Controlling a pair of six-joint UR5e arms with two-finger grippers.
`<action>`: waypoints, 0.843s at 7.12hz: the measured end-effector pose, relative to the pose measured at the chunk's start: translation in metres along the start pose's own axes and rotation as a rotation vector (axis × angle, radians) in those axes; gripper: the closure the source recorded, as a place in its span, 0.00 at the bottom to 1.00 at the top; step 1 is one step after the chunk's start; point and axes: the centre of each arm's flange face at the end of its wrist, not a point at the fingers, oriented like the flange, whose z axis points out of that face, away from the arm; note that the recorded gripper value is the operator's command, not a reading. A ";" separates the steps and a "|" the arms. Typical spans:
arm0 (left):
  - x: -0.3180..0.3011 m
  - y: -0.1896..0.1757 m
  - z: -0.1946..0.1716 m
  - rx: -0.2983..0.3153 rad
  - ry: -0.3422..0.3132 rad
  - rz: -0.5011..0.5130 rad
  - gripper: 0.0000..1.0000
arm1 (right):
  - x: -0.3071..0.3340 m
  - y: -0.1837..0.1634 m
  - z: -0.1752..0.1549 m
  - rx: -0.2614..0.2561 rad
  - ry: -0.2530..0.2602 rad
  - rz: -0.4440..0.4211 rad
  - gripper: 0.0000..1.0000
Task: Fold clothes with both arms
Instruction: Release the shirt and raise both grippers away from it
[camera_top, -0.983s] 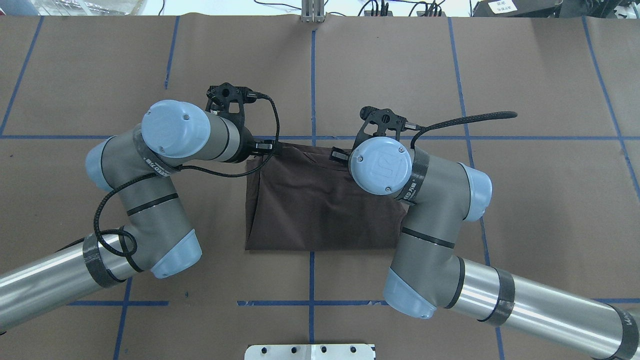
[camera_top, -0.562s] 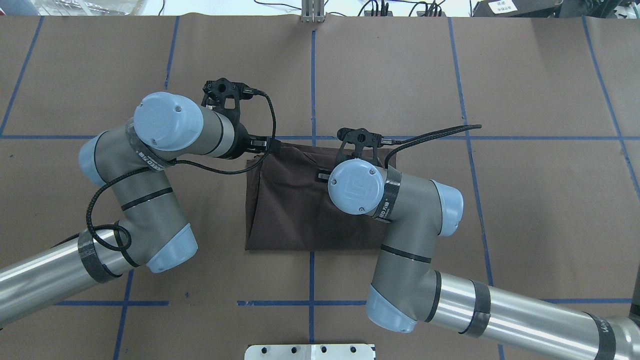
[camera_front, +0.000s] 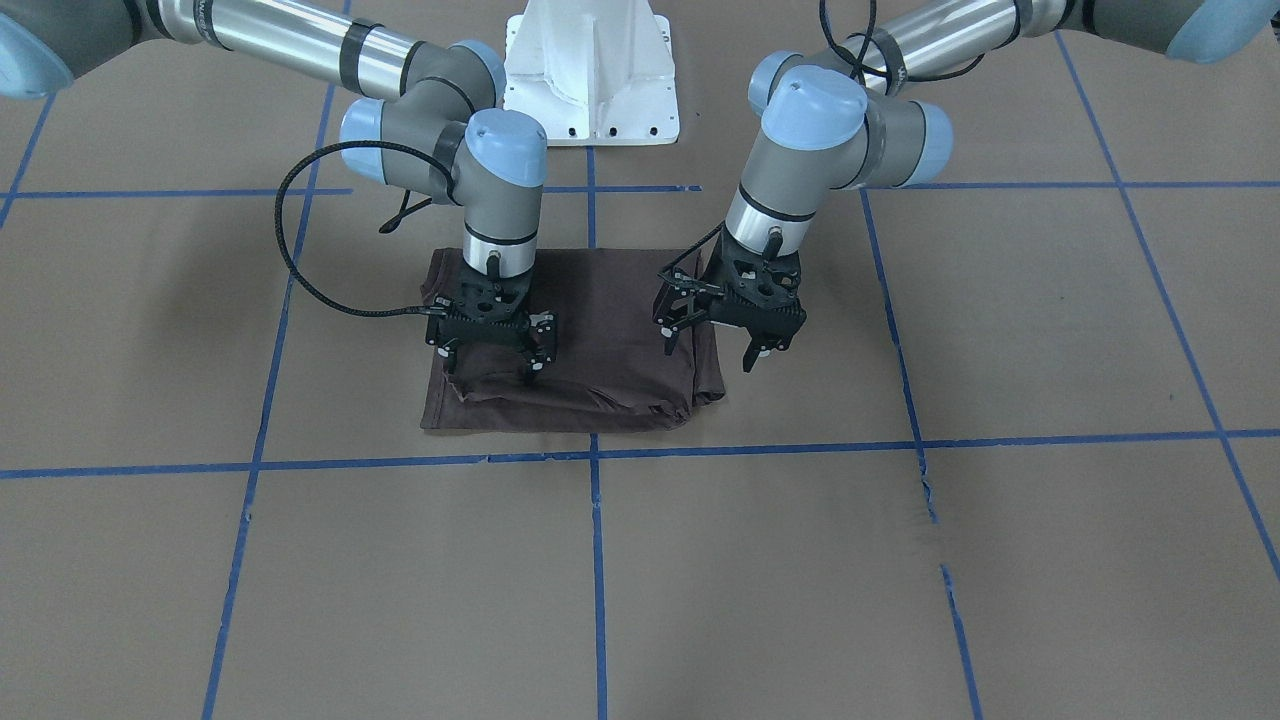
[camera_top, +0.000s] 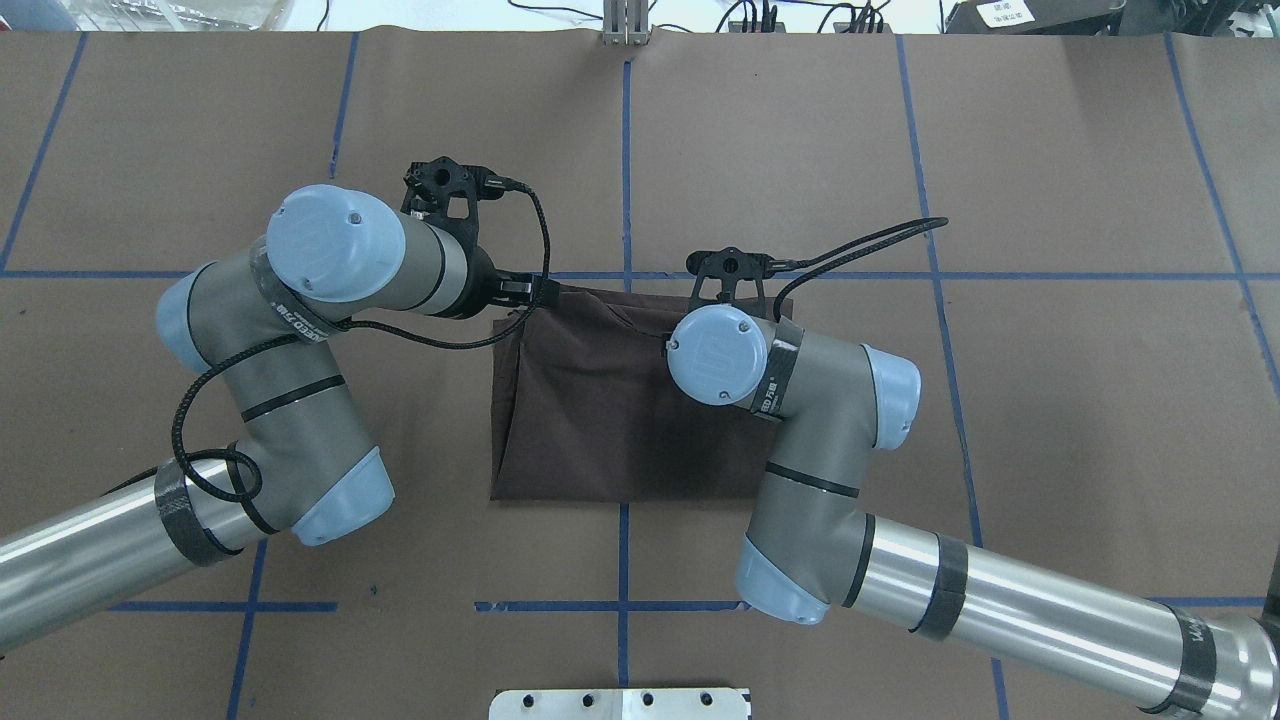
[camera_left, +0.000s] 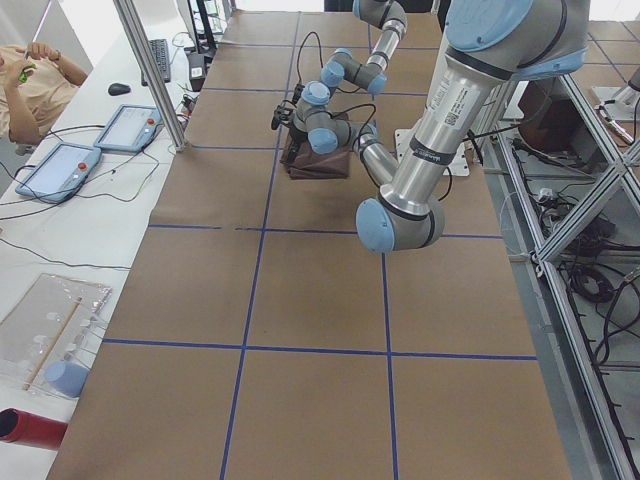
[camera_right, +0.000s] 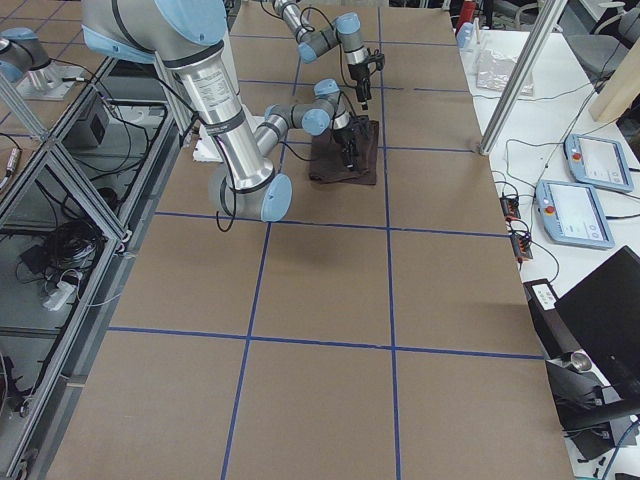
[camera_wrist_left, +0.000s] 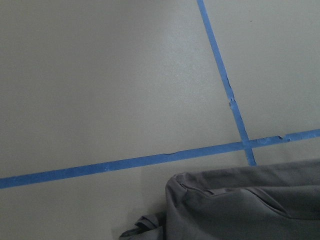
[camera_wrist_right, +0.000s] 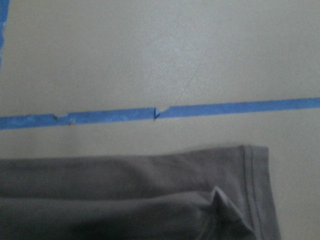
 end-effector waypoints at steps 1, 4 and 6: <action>-0.001 0.001 0.001 -0.001 -0.002 -0.001 0.00 | 0.011 -0.030 0.004 0.010 0.014 0.007 0.00; -0.004 0.011 0.021 -0.027 -0.029 -0.049 0.00 | 0.037 -0.137 -0.031 -0.070 -0.066 0.100 0.00; 0.021 0.017 0.050 -0.047 -0.052 -0.100 0.00 | 0.050 -0.171 -0.053 -0.092 -0.115 0.114 0.00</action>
